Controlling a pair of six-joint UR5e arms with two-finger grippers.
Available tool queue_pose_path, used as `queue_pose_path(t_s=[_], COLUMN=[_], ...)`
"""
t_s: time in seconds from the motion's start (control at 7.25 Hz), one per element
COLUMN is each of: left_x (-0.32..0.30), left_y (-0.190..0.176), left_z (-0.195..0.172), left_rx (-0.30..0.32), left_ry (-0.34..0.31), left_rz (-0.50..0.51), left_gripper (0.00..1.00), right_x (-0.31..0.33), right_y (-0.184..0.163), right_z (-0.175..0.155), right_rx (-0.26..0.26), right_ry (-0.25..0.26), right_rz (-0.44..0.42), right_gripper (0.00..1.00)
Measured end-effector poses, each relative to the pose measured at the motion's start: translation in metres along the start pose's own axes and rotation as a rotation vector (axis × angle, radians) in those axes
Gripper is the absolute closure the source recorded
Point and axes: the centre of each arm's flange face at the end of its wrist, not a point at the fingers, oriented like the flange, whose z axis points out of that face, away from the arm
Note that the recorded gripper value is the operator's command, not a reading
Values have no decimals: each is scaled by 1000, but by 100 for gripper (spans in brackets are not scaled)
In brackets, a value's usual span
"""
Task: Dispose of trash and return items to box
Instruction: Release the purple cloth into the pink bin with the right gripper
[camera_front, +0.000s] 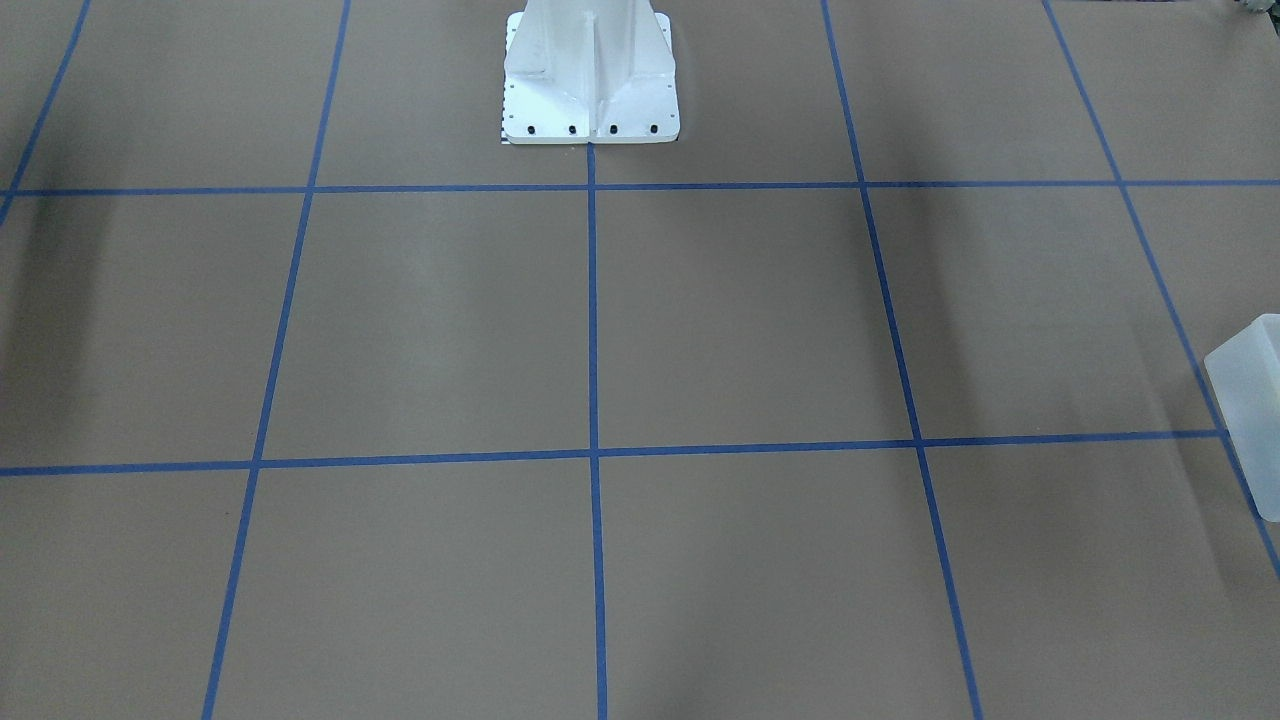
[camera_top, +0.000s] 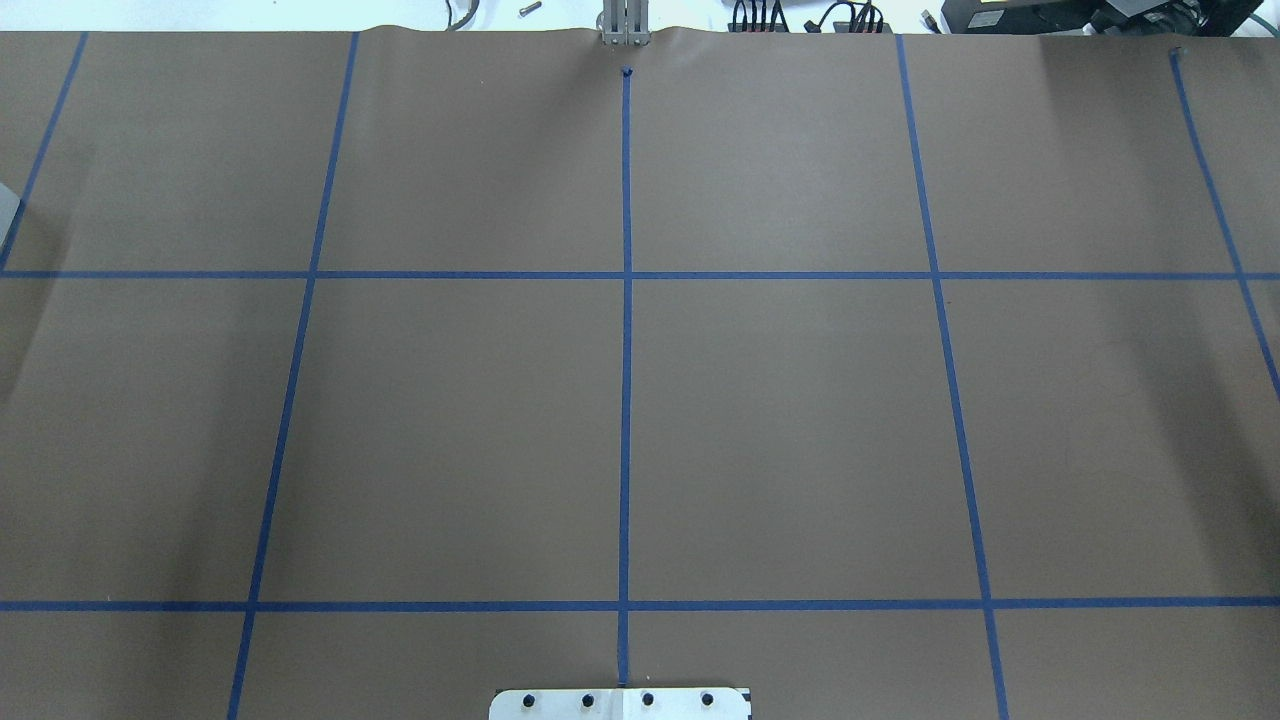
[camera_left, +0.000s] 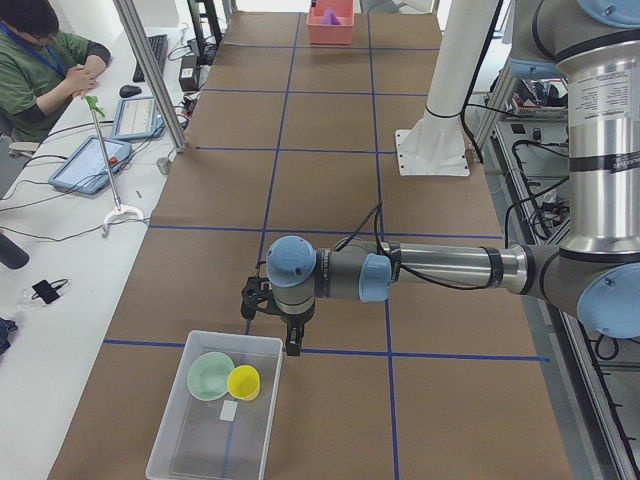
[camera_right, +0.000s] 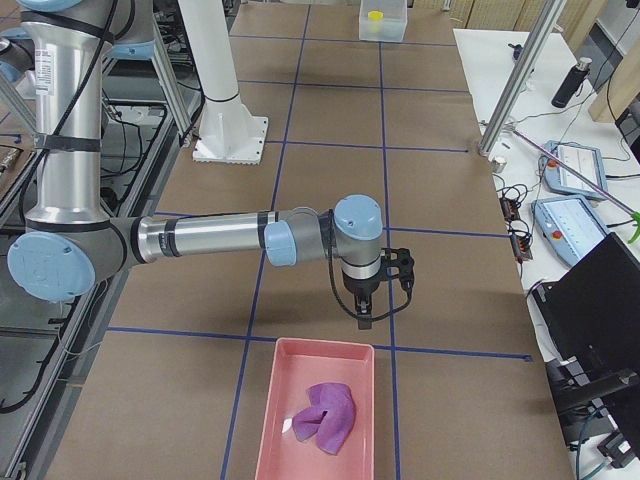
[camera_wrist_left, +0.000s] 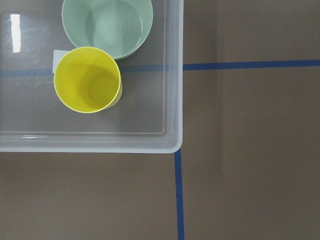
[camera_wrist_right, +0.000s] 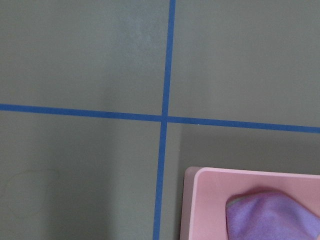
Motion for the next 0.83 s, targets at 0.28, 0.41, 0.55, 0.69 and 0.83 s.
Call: queue_pose_path(t_s=[0.28,0.41,0.55,0.69,0.83], left_x=[-1,0,-1,-1,-1], left_y=[2,2,2,2,2], left_z=[0,0,0,0,0], left_rx=[0,0,0,-1,-1], left_ry=[-1,-1,-2,-2,-2], left_rz=[-1,-1,-1,-2,-2], left_gripper=[1,1,1,1,1], right_x=[7,8,8,8,9], right_y=[17,20,21,22,22], right_z=[13,15,16,16,17], right_rx=[-34,-40,-42,-43,-44], right_ry=[6,3,1,0,0], right_rz=[-27,-28,-28,-28,-27], right_gripper=[0,0,0,0,0])
